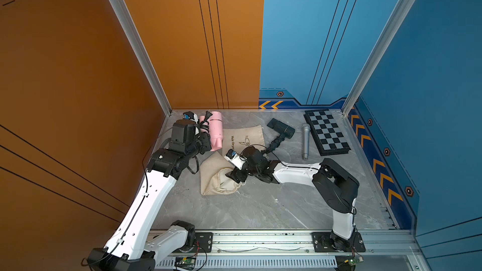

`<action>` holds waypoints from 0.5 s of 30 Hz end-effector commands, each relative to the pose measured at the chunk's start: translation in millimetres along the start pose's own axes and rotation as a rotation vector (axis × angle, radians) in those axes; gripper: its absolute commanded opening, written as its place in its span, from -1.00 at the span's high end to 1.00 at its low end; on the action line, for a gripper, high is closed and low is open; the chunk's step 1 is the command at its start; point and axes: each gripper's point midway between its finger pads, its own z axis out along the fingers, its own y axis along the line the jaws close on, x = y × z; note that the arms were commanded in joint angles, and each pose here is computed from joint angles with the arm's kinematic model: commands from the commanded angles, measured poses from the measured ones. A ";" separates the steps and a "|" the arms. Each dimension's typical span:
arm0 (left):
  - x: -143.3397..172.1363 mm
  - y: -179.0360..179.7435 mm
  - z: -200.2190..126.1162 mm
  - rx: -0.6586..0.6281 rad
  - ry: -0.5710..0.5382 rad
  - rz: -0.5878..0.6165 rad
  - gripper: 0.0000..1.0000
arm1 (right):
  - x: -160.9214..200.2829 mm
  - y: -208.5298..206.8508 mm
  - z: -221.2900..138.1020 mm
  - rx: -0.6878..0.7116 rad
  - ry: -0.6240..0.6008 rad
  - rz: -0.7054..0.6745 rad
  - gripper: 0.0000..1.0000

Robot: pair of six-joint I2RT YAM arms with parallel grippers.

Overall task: Pack away hair dryers
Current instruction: Pick up the drawstring bag from the center of the board.

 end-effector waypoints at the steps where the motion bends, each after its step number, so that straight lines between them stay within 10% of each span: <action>1: -21.8 -5.1 -15.9 0.026 -0.080 -0.001 0.88 | 3.5 2.6 15.8 -0.031 0.034 -0.030 -0.45; 9: -22.4 -3.3 -18.0 0.027 -0.080 -0.005 0.88 | 10.9 -2.7 40.6 -0.045 0.080 -0.031 -0.31; 15: -22.5 -3.5 -18.8 0.035 -0.081 -0.009 0.89 | 14.9 3.2 43.2 -0.081 0.104 -0.037 0.40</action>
